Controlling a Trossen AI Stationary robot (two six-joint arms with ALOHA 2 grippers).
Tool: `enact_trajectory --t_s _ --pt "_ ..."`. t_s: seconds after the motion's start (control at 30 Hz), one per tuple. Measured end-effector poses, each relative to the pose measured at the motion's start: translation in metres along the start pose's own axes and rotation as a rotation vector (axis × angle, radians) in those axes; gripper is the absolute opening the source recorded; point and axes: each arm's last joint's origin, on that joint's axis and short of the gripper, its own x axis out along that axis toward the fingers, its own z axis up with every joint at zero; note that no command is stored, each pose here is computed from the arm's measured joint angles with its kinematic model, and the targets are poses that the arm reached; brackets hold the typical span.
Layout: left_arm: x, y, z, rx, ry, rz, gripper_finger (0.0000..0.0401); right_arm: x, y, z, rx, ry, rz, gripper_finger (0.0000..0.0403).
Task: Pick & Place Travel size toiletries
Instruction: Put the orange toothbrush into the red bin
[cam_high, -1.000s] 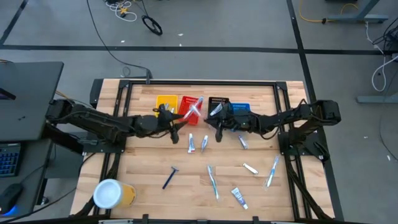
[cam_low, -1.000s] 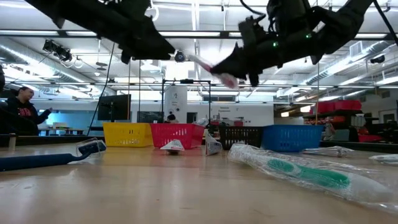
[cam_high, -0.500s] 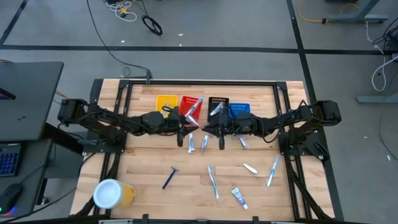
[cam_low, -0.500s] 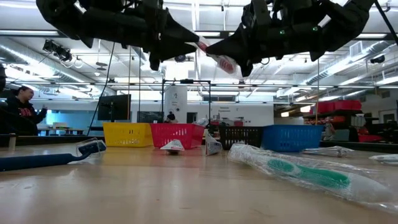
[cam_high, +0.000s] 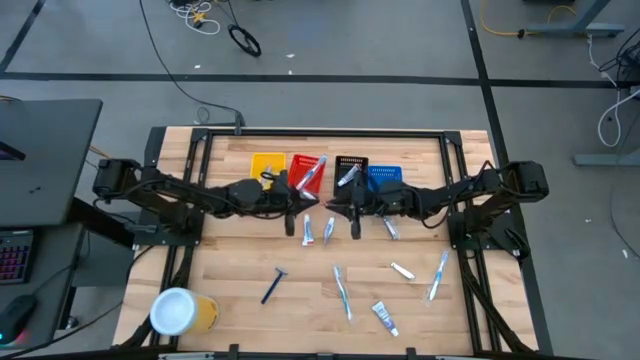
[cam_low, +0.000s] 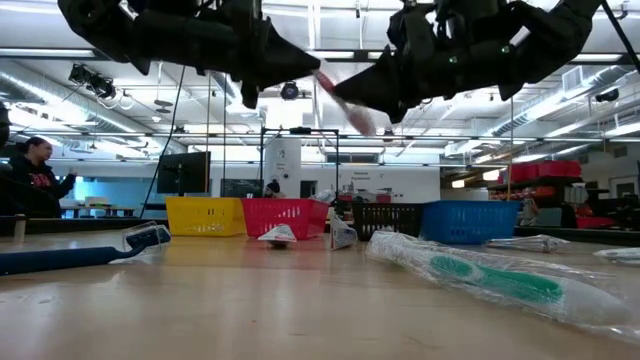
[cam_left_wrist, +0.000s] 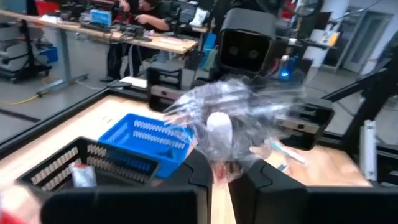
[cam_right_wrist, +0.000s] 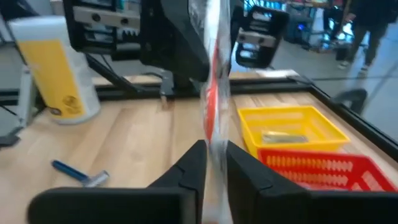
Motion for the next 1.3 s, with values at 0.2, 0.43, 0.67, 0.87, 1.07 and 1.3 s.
enact_trajectory --t_s 0.2,0.43,0.67,0.87,1.07,1.3 --pt "0.002 0.021 -0.004 0.021 0.051 0.168 0.0042 -0.001 -0.004 -0.011 0.001 0.108 -0.161 0.0096" --pt "0.002 0.068 -0.003 -0.020 0.113 0.304 0.0030 -0.005 -0.008 -0.027 0.098 0.268 -0.266 0.0102" --pt "0.005 0.106 0.016 -0.069 0.386 0.322 0.0046 -0.007 -0.008 -0.033 0.067 0.336 -0.263 0.0103" --pt "0.008 0.104 0.063 0.056 0.597 0.329 0.0035 -0.007 -0.006 -0.035 0.038 0.368 -0.179 0.0105" --pt "0.005 0.104 0.089 0.066 0.682 0.363 0.0043 -0.007 -0.004 -0.036 0.036 0.373 -0.142 0.0117" --pt "0.007 0.111 0.071 0.031 0.726 0.385 0.0040 -0.008 -0.003 -0.038 0.029 0.397 -0.163 0.0123"
